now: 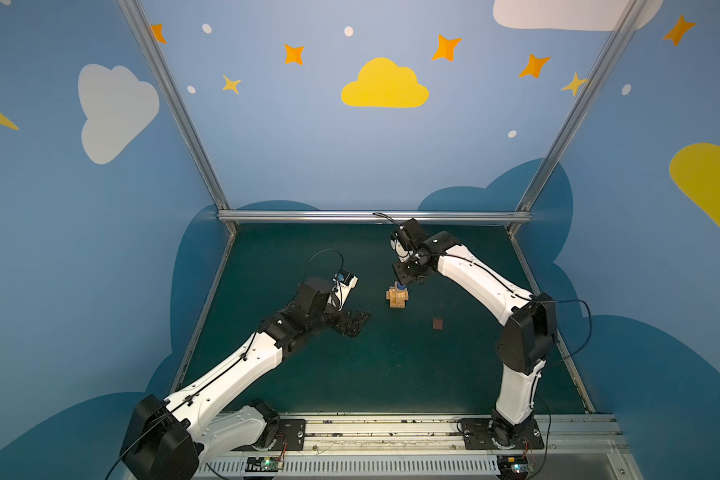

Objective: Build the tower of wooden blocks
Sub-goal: 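Open the right gripper and raise it off the blue disc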

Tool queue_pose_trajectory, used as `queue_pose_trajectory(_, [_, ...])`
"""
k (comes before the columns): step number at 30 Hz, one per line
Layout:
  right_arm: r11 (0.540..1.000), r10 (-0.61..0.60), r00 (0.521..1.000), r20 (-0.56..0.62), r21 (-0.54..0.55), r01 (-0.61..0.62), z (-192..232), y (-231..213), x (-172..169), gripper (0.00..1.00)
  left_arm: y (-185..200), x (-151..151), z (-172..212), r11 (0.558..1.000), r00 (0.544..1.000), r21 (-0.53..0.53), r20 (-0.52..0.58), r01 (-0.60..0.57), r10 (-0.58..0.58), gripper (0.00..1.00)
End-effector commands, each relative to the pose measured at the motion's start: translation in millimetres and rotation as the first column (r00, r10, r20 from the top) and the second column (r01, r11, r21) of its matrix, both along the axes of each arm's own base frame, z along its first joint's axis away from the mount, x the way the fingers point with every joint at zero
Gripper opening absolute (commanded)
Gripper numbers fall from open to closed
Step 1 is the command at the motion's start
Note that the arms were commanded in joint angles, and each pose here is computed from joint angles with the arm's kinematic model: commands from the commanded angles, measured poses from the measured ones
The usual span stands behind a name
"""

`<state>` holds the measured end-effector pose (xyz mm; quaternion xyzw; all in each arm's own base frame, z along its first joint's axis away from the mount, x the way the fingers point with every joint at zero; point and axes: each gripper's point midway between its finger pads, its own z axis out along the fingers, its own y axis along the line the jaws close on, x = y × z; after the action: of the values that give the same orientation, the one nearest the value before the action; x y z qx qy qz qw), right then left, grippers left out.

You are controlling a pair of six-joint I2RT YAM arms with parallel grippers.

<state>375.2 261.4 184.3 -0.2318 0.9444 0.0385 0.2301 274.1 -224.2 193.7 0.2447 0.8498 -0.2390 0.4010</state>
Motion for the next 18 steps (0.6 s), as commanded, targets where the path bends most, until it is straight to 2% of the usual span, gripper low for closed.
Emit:
queue_pose_trajectory(1, [0.999,-0.029,0.995,0.090,0.033,0.026,38.1,-10.9,-4.0,0.47,-0.1,0.4,5.0,1.000,1.000,-0.004,0.027,0.006,-0.006,1.00])
queue_pose_trajectory(7, [0.988,-0.152,0.976,0.154,0.047,0.146,36.8,-60.6,-13.0,0.48,-7.5,-10.3,2.2,0.998,0.998,-0.011,-0.015,0.069,-0.069,1.00])
queue_pose_trajectory(13, [0.949,-0.307,0.951,0.045,0.082,0.303,-7.4,-110.2,-30.7,0.49,-29.2,-38.3,-11.4,0.971,0.970,0.011,-0.062,0.237,-0.236,1.00])
queue_pose_trajectory(18, [0.917,-0.388,0.921,-0.044,0.081,0.390,-50.0,-125.2,-41.8,0.48,-41.4,-46.6,-20.0,0.955,0.951,0.027,-0.105,0.294,-0.290,1.00])
